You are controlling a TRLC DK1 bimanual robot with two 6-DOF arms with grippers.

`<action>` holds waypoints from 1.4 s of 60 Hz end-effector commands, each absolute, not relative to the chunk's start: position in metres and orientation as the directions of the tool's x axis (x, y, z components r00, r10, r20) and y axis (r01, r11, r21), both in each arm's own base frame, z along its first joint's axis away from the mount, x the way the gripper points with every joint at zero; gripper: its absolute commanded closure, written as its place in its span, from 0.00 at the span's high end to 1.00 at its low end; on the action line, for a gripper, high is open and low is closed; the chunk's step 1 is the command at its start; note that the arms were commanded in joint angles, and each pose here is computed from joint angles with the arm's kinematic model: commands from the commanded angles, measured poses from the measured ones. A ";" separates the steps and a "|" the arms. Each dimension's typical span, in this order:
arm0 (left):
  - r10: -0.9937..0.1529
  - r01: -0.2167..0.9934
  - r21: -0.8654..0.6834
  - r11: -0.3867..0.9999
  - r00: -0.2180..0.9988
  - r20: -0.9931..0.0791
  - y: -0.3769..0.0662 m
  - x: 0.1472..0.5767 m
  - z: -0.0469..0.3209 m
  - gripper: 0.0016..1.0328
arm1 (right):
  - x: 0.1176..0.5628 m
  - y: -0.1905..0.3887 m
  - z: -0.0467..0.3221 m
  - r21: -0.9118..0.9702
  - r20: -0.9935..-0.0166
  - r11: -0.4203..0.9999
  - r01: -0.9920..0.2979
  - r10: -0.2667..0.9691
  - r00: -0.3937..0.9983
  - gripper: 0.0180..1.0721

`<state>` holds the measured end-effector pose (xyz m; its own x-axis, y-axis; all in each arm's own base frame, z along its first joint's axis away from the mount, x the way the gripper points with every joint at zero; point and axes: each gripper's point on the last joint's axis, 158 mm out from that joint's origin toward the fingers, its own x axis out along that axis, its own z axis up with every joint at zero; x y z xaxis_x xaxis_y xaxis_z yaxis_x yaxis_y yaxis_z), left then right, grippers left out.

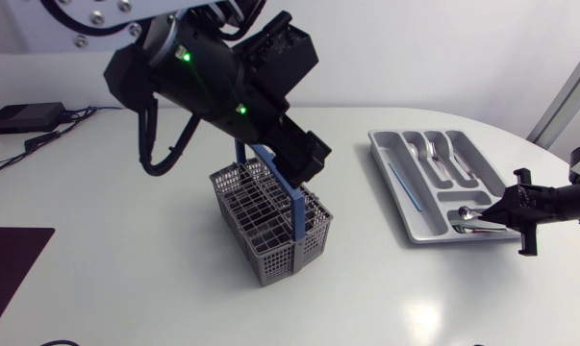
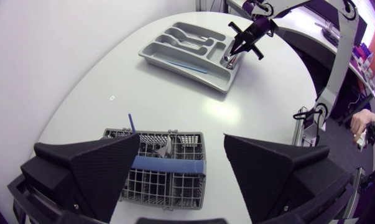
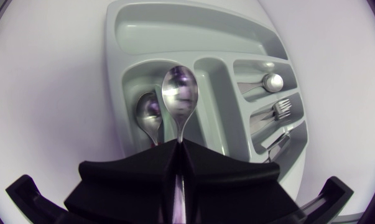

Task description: Unload the cutlery basket into the drawer organizer.

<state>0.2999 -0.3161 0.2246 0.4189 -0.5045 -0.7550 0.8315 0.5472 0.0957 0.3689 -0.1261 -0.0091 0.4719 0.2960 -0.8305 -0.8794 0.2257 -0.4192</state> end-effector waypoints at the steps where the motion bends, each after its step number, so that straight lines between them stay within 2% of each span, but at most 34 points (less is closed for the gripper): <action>1: -0.503 0.817 0.092 0.570 0.435 -0.747 -0.308 0.299 0.228 0.91 | 0.374 -0.123 -0.016 -0.432 -0.838 0.166 -0.886 0.289 0.463 0.06; 5: -0.501 0.813 0.092 0.575 0.439 -0.746 -0.305 0.300 0.228 0.91 | 0.376 -0.123 -0.020 -0.437 -0.845 0.147 -0.887 0.269 0.461 0.07; 12: -0.497 0.806 0.093 0.585 0.446 -0.745 -0.299 0.302 0.229 0.91 | 0.380 -0.126 -0.027 -0.459 -0.846 0.123 -0.880 0.240 0.476 0.14; 17: -0.495 0.804 0.094 0.588 0.449 -0.744 -0.297 0.302 0.229 0.91 | 0.381 -0.128 -0.029 -0.471 -0.845 0.114 -0.875 0.227 0.485 0.27; 23: -0.495 0.800 0.096 0.592 0.454 -0.741 -0.294 0.303 0.231 0.91 | 0.379 -0.128 -0.032 -0.471 -0.849 0.108 -0.875 0.213 0.484 0.35; 26: -0.493 0.798 0.096 0.595 0.457 -0.741 -0.292 0.303 0.231 0.91 | 0.380 -0.128 -0.030 -0.485 -0.843 0.107 -0.868 0.207 0.496 0.43; 37: -0.484 0.784 0.099 0.613 0.472 -0.736 -0.278 0.304 0.233 0.91 | 0.380 -0.123 0.003 -0.542 -0.800 0.144 -0.828 0.212 0.561 0.66; 48: -0.460 0.748 0.102 0.655 0.502 -0.732 -0.251 0.307 0.233 0.91 | 0.367 -0.099 0.053 -0.578 -0.743 0.209 -0.789 0.266 0.614 0.77; 57: -0.415 0.707 0.120 0.697 0.534 -0.736 -0.218 0.314 0.219 0.91 | 0.355 -0.058 0.079 -0.555 -0.710 0.288 -0.781 0.325 0.624 0.80; 71: -0.341 0.661 0.142 0.737 0.546 -0.765 -0.172 0.318 0.174 0.91 | 0.328 0.035 0.091 -0.448 -0.686 0.346 -0.825 0.459 0.565 0.80; 84: -0.280 0.636 0.159 0.755 0.533 -0.799 -0.142 0.321 0.132 0.91 | 0.326 0.107 0.093 -0.348 -0.655 0.413 -0.841 0.535 0.534 0.80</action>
<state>0.3240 -0.1527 0.1479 0.5423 -0.3007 -0.7845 0.6315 0.7617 0.1446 0.3328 0.0874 0.1022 0.5562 0.5175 -0.6502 -0.8310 0.3447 -0.4366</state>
